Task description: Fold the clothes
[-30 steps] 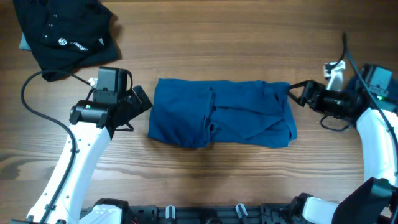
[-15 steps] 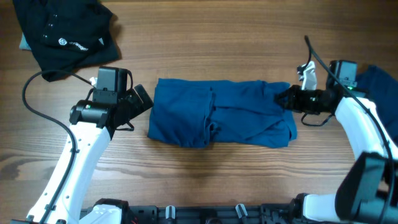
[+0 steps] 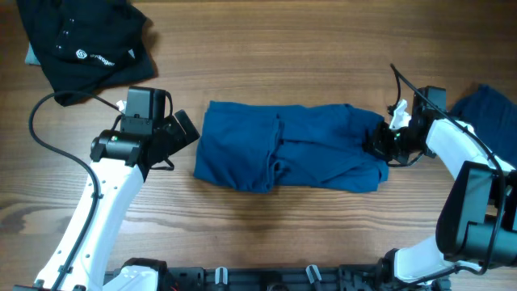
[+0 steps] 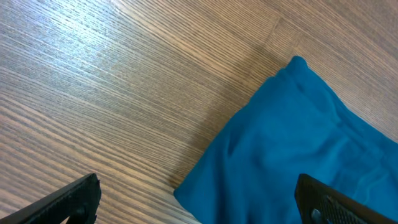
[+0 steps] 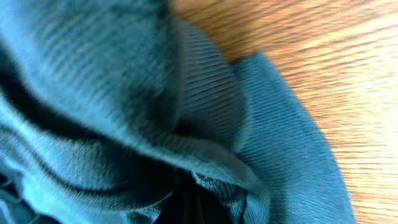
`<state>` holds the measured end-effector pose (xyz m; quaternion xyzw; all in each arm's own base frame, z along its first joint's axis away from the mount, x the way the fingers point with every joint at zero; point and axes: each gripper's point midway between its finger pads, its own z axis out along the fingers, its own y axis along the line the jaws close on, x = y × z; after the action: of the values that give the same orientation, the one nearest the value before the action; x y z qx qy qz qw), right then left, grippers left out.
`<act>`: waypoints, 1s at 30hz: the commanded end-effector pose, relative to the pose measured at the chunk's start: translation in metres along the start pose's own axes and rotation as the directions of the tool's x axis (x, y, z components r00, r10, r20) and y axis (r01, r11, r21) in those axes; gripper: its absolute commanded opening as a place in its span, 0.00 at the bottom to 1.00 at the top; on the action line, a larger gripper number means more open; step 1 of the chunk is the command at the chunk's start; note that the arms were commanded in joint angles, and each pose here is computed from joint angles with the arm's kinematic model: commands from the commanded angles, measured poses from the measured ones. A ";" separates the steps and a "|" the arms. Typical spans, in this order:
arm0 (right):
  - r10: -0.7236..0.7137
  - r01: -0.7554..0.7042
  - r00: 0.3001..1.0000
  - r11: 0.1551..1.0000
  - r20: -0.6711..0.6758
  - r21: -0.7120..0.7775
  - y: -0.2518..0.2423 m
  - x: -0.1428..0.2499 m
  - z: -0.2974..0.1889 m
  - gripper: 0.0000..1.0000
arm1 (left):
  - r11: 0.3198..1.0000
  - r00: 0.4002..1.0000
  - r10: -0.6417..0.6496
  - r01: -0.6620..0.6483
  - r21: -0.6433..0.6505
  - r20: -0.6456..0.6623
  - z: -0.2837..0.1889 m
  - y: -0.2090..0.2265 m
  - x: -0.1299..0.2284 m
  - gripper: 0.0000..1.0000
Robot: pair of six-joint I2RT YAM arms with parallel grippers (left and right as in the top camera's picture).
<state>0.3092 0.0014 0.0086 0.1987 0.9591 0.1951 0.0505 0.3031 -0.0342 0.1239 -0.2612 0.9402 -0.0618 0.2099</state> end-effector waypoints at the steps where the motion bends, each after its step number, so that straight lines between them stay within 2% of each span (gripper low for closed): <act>1: 0.076 -0.080 0.996 0.988 0.040 0.131 -0.022 -0.003 -0.004 0.04 | 1.000 1.000 -0.013 0.013 -0.008 -0.015 0.004 0.003 0.003 1.00; 7: -0.006 0.010 0.983 1.000 0.185 -0.021 0.026 -0.023 -0.059 0.05 | 1.000 1.000 -0.013 0.013 -0.008 -0.015 0.004 0.003 0.003 1.00; 9: -0.048 0.057 0.967 0.998 0.249 -0.030 0.038 -0.025 -0.085 0.09 | 1.000 1.000 -0.013 0.013 -0.008 -0.015 0.004 0.003 0.003 1.00; 10: -0.070 0.081 0.960 0.996 0.273 -0.029 0.042 -0.025 -0.095 0.16 | 1.000 1.000 -0.013 0.013 -0.008 -0.015 0.004 0.003 0.003 1.00; 13: -0.147 0.162 0.926 0.987 0.347 -0.014 0.052 -0.019 -0.125 0.66 | 1.000 1.000 -0.013 0.013 -0.008 -0.015 0.004 0.003 0.003 1.00; 14: -0.170 0.184 0.920 0.983 0.354 -0.006 0.053 -0.016 -0.129 0.79 | 1.000 1.000 -0.013 0.013 -0.008 -0.015 0.004 0.003 0.003 1.00; 15: -0.193 0.205 0.916 0.979 0.352 0.002 0.052 -0.014 -0.130 0.87 | 1.000 1.000 -0.013 0.013 -0.008 -0.015 0.004 0.003 0.003 1.00; 17: -0.226 0.233 0.915 0.972 0.333 0.020 0.050 -0.010 -0.128 0.99 | 1.000 1.000 -0.013 0.013 -0.008 -0.015 0.004 0.003 0.003 1.00; 22: -0.202 0.185 0.947 0.979 0.252 0.089 0.023 -0.009 -0.099 1.00 | 1.000 1.000 -0.013 0.013 -0.010 -0.018 0.004 0.003 0.004 1.00; 30: -0.090 0.080 0.991 0.992 0.097 0.098 -0.016 -0.012 -0.046 1.00 | 1.000 1.000 -0.013 0.012 -0.015 -0.024 0.004 0.005 0.005 1.00</act>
<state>0.3121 -0.0266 0.0697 0.1662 0.9665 0.1457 0.1301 0.3010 -0.0339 0.1229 -0.2613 0.9411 -0.0602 0.2057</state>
